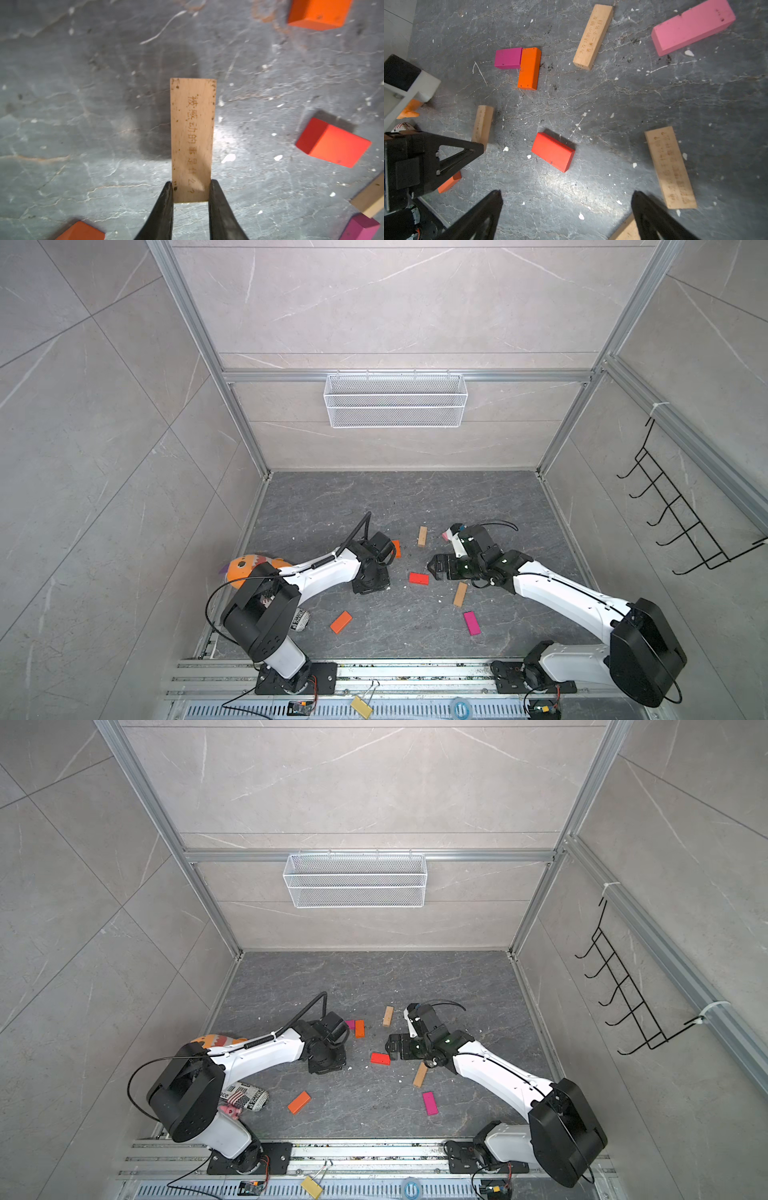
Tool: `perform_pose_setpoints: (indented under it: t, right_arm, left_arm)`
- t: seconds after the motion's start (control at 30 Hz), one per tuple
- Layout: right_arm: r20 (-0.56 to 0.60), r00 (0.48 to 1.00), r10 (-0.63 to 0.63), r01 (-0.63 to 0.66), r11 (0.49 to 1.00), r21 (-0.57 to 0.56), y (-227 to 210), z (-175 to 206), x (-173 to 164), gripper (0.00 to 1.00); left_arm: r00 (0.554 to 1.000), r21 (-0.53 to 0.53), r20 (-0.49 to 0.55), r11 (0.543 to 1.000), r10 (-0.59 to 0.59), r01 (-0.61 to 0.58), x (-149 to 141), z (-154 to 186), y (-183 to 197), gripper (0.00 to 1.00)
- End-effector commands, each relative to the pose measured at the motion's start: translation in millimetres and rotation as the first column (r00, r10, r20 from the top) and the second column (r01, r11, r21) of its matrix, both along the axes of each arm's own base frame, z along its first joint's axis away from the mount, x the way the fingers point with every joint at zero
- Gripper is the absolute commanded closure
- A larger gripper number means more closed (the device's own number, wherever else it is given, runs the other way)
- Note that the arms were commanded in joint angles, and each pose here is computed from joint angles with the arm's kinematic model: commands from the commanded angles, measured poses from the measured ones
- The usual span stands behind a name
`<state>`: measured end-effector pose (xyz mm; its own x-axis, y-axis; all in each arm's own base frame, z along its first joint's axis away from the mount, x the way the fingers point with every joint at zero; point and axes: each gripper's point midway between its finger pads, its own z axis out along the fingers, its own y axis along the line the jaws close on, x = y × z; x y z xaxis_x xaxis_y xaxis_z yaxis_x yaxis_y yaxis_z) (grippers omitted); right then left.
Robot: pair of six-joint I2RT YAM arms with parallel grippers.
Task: Assemble the letter p with building blocks
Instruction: Assemble the building block at the center of the board.
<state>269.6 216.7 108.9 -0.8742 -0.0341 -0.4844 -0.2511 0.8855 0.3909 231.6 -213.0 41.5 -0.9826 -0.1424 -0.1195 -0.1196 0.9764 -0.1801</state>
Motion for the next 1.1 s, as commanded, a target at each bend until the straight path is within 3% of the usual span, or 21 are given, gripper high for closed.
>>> perform_pose_setpoints:
  t: [0.0,0.5,1.07]
  right_arm:
    - [0.002,1.0,-0.008,0.008,1.0,0.029,0,4,-1,0.0]
    - [-0.007,1.0,-0.016,0.016,1.0,0.025,-9,1,-6,0.0]
    - [-0.03,0.999,-0.012,0.013,0.999,0.036,-8,-3,-10,0.0]
  left_arm:
    - [0.997,-0.02,-0.042,0.998,-0.059,0.059,3,4,-4,0.83]
    - [0.987,-0.018,-0.106,0.993,-0.121,0.12,30,1,-1,0.83]
    - [0.985,0.014,-0.131,0.993,-0.115,0.118,46,-12,-2,0.82]
